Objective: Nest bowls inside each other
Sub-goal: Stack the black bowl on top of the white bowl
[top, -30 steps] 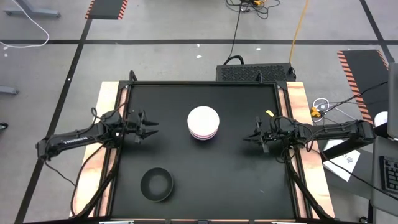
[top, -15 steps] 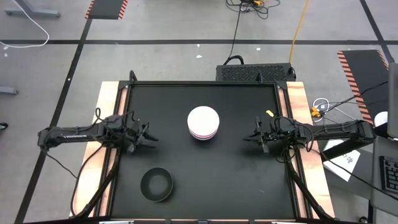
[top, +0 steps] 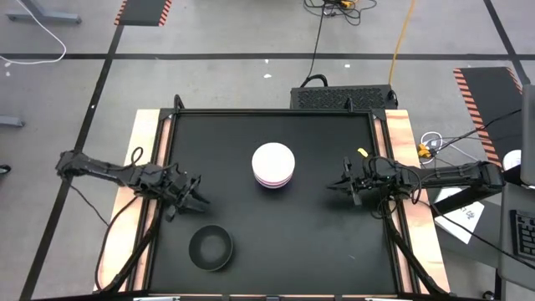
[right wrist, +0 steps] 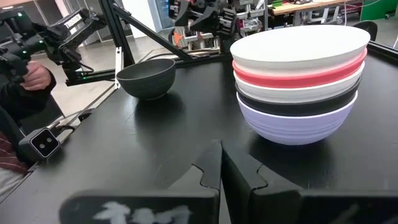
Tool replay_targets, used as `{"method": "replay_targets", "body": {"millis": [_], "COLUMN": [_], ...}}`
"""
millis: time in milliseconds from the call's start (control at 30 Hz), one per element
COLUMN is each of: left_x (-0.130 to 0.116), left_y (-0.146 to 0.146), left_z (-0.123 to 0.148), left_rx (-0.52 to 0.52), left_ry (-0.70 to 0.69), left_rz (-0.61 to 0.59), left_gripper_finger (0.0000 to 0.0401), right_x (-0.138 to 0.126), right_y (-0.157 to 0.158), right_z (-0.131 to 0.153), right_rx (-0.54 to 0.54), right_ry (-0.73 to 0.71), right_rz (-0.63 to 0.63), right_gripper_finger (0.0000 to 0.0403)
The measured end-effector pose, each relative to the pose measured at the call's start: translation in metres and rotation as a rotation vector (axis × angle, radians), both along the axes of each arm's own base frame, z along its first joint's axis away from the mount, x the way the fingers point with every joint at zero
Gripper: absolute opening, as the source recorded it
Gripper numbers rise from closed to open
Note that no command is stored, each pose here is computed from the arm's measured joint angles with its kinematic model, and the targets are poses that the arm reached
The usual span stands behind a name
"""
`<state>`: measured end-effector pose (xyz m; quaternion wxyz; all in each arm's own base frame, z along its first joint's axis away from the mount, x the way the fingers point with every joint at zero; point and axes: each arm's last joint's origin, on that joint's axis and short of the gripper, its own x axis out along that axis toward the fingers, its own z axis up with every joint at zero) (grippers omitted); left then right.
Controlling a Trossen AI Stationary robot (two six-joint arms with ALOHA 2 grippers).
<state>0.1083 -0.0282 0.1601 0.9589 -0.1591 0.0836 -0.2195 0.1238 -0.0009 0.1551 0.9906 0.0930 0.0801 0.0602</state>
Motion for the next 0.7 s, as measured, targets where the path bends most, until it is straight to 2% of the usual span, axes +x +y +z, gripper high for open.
{"method": "replay_targets", "body": {"millis": [167, 433, 700], "left_x": [0.001, 0.003, 0.003], "left_y": [-0.008, -0.017, -0.027], "left_z": [-0.005, -0.018, -0.016], "left_rx": [-0.026, -0.150, -0.202], "left_ry": [0.076, 0.277, 0.416], "left_rz": [0.059, 0.077, 0.024], "left_gripper_finger": [0.0222, 0.0305, 0.0321], "right_x": [0.000, 0.000, 0.000], "right_y": [0.000, 0.000, 0.000], "right_z": [0.000, 0.000, 0.000], "right_rx": [0.001, 0.001, 0.001], "right_ry": [0.001, 0.001, 0.001], "right_rz": [0.000, 0.000, 0.000], "right_gripper_finger": [0.0000, 0.0000, 0.0000]}}
